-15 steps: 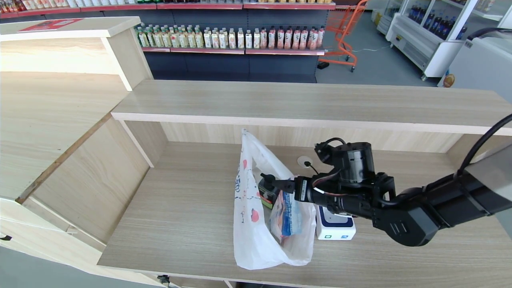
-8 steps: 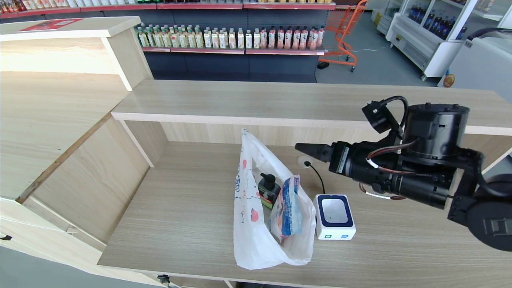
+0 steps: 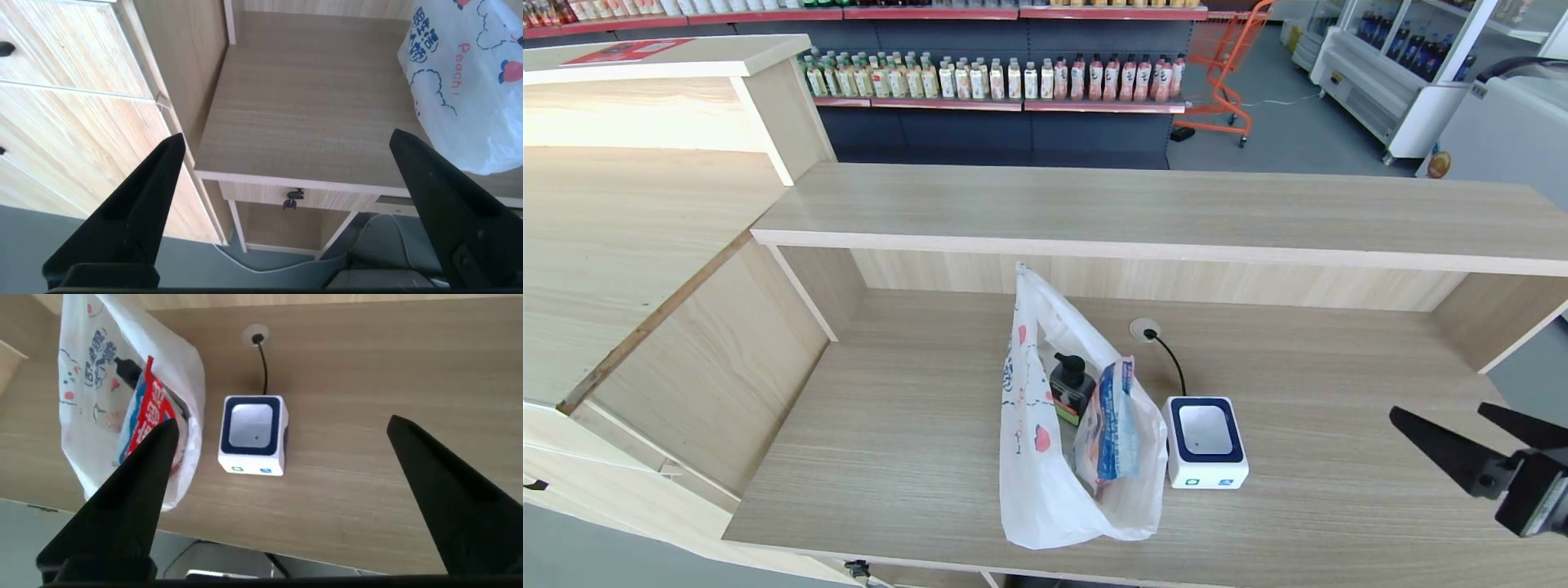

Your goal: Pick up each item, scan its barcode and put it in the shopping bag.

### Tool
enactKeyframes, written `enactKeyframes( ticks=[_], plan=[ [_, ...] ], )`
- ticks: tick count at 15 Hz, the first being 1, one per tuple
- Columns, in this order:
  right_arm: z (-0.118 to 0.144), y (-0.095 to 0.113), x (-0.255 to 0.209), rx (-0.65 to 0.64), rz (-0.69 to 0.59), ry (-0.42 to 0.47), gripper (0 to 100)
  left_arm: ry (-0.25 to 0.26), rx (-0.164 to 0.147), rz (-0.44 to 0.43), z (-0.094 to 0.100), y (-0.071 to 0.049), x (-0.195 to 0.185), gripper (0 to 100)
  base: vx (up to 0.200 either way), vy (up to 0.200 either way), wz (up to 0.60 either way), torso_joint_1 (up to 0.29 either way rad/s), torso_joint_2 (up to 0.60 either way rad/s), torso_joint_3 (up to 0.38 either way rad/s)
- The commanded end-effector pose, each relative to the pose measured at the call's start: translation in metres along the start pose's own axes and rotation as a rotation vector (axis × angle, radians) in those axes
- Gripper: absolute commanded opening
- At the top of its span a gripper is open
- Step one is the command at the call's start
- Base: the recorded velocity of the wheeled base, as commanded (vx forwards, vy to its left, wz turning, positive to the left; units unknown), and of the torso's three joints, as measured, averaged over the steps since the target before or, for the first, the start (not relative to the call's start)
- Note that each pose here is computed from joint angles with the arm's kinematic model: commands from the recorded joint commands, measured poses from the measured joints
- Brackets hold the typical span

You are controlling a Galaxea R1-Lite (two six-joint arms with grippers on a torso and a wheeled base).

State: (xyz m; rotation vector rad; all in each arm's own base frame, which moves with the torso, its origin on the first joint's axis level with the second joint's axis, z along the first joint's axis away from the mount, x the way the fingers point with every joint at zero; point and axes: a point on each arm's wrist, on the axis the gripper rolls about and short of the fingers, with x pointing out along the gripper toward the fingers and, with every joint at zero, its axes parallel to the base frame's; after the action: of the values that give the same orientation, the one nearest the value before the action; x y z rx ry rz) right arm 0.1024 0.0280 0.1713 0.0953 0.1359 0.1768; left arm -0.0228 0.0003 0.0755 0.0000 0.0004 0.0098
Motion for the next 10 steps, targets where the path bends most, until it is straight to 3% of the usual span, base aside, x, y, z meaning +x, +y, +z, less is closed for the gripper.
enactKeyframes(
  ticks=[1, 5, 6, 10],
  plan=[
    [-0.062, -0.020, -0.077, -0.051, -0.189, -0.095, 100, 0.000, 0.000, 0.001, 0.000, 0.000, 0.000, 100, 0.000, 0.000, 0.00, 0.000, 0.00, 0.000],
    [-0.106, -0.018, -0.111, -0.060, -0.274, -0.100, 100, 0.000, 0.000, 0.001, 0.000, 0.000, 0.000, 100, 0.000, 0.000, 0.00, 0.000, 0.00, 0.000],
    [-0.109, -0.017, -0.115, -0.085, -0.234, -0.143, 100, 0.000, 0.000, 0.001, 0.000, 0.000, 0.000, 100, 0.000, 0.000, 0.00, 0.000, 0.00, 0.000],
    [-0.110, -0.017, -0.115, -0.125, -0.199, -0.137, 100, 0.000, 0.000, 0.001, 0.000, 0.000, 0.000, 100, 0.000, 0.000, 0.00, 0.000, 0.00, 0.000]
  ],
)
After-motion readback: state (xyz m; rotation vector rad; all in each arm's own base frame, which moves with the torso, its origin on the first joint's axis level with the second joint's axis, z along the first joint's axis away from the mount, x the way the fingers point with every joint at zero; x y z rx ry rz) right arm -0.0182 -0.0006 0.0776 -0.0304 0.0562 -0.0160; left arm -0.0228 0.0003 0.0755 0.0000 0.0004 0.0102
